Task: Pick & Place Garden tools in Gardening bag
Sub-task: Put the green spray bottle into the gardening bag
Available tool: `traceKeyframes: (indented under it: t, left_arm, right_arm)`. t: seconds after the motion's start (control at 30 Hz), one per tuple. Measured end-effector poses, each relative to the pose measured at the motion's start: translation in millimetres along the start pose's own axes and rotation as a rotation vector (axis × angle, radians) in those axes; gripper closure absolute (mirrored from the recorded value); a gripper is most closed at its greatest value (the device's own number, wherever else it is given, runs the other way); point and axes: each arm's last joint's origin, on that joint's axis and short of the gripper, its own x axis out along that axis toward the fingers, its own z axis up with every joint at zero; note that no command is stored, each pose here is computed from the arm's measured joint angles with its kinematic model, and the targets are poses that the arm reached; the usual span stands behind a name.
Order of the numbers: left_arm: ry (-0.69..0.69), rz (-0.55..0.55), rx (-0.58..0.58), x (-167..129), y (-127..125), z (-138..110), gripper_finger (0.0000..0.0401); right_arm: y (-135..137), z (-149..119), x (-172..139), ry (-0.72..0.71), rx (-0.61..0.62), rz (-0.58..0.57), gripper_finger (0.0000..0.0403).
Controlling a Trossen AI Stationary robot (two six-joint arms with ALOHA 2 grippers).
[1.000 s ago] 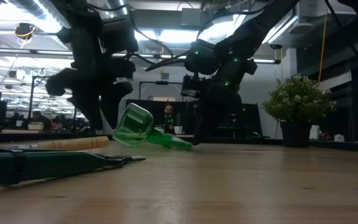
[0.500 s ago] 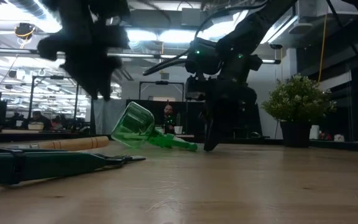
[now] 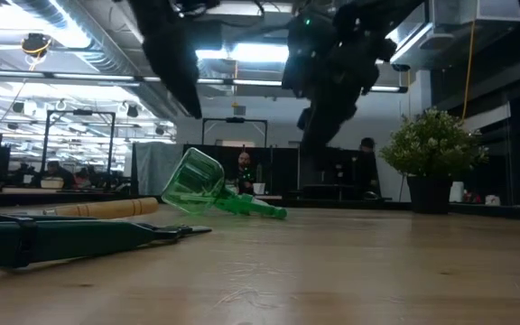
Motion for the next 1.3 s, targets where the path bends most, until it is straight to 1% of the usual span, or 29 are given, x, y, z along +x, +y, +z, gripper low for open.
traceKeyframes:
  t: [0.1, 0.23, 0.3, 0.43, 0.53, 0.6, 0.67, 0.83, 1.07, 1.3]
  left_arm:
    - [0.052, -0.025, -0.031, 9.0, 2.5, 14.0, 0.0126]
    - [0.124, -0.051, -0.055, 19.4, 5.2, 24.7, 0.0099]
    - [0.157, -0.059, -0.053, 26.1, 4.2, 27.0, 0.0087]
    - [0.181, -0.085, -0.048, 40.7, 0.3, 34.4, 0.0066]
    - [0.209, -0.088, -0.015, 50.6, -1.2, 34.6, 0.0055]
    - [0.211, -0.09, 0.016, 54.5, -1.7, 35.7, 0.0052]
    - [0.243, -0.094, 0.045, 57.9, -2.2, 33.1, 0.0052]
    - [0.267, -0.116, 0.093, 65.0, -3.4, 31.7, 0.0053]
    - [0.332, -0.123, 0.115, 83.5, -6.7, 24.2, 0.0053]
    - [0.364, -0.116, 0.13, 89.1, -7.2, 21.7, 0.0059]
  right_arm:
    - [4.3, 0.4, -14.6, -0.018, -0.002, -0.007, 0.0286]
    - [9.4, 1.2, -32.3, -0.049, -0.008, -0.01, 0.0286]
    - [12.2, 0.9, -41.6, -0.062, -0.012, -0.011, 0.0286]
    - [16.8, -0.1, -56.9, -0.087, 0.008, -0.011, 0.0286]
    - [19.5, 0.5, -66.2, -0.116, 0.015, -0.013, 0.0286]
    - [20.5, -0.6, -68.7, -0.113, 0.018, -0.012, 0.0286]
    - [21.7, -0.4, -69.8, -0.118, 0.017, -0.011, 0.0286]
    - [22.2, -0.6, -69.6, -0.116, 0.018, -0.002, 0.0286]
    - [22.2, -0.2, -69.6, -0.12, 0.017, -0.003, 0.0286]
    - [22.2, -0.2, -69.5, -0.12, 0.016, -0.003, 0.0286]
